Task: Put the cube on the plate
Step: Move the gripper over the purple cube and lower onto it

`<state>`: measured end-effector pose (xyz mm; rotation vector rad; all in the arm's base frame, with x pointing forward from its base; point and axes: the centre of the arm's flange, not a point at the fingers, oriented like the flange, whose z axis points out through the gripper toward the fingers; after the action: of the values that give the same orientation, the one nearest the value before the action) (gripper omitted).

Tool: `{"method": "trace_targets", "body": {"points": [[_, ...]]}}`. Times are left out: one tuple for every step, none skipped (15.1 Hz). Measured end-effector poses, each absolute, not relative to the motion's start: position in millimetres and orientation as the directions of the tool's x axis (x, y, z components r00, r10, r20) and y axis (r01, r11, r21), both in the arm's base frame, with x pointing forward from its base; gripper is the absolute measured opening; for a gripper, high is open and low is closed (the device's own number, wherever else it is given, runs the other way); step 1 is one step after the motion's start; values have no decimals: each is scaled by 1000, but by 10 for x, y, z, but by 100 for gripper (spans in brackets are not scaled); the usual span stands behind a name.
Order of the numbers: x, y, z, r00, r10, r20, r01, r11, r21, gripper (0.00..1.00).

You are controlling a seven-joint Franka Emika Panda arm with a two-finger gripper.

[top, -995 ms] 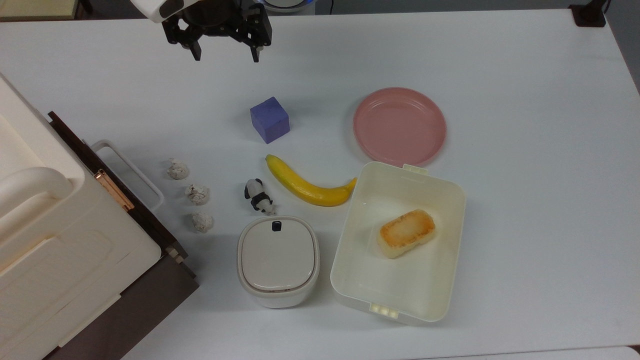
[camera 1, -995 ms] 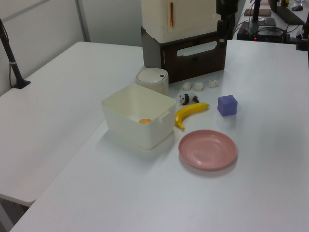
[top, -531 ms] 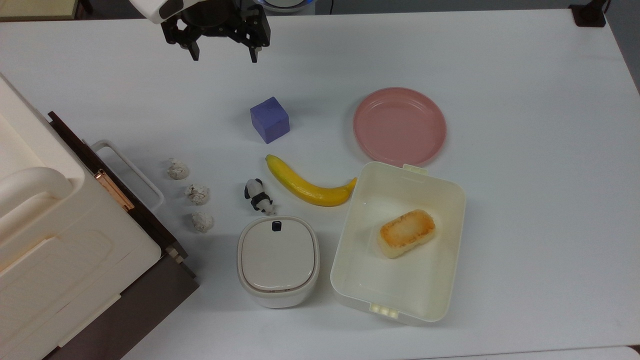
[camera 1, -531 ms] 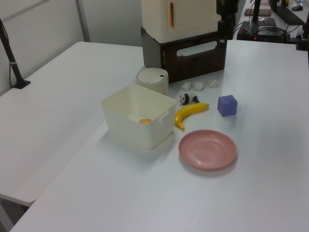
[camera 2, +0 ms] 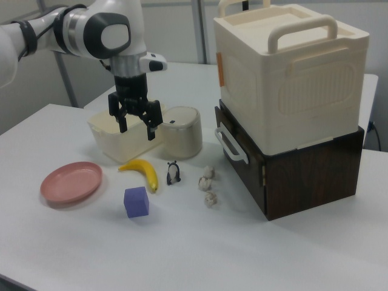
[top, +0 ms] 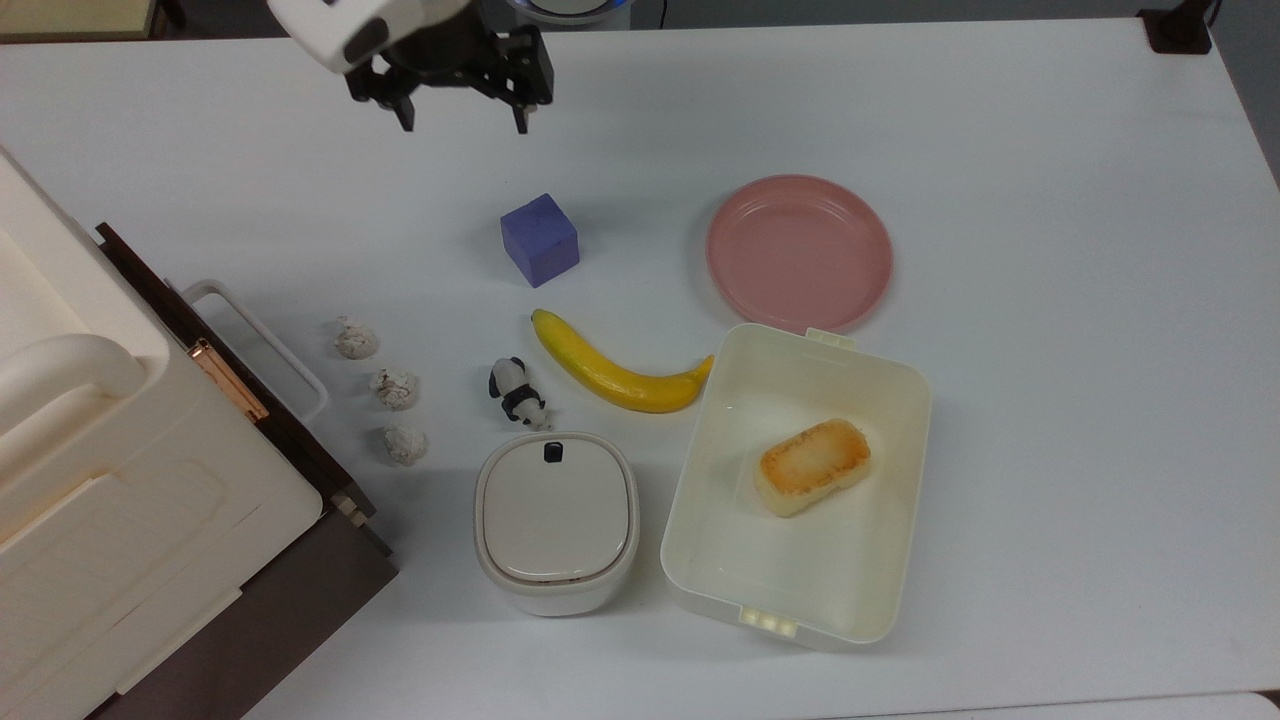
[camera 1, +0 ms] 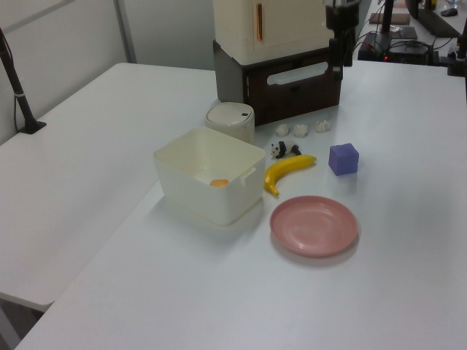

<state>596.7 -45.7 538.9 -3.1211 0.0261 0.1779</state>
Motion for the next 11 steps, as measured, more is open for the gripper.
{"method": "trace_targets", "body": {"points": [[5982, -407, 5329, 992, -7, -124, -9, -1000, -15, 100], [5996, -363, 5278, 991, 0, -133, -2, -1000, -14, 100], [6005, -331, 5232, 990, 9, -141, 8, -1000, -12, 100], [6013, -309, 5169, 988, 36, -149, 34, -999, -14, 100], [6020, -308, 5121, 986, 65, -152, 63, -998, -18, 100], [6033, -307, 5030, 982, 119, -149, 116, -993, -26, 100], [6043, -299, 4957, 977, 156, -145, 153, -988, -29, 100], [6048, -275, 4871, 971, 194, -144, 191, -981, -28, 100], [6046, -235, 4769, 962, 227, -150, 227, -974, -21, 100], [6032, -187, 4658, 953, 255, -161, 256, -967, -13, 100], [6015, -123, 4539, 945, 281, -170, 284, -959, -4, 100]]}}
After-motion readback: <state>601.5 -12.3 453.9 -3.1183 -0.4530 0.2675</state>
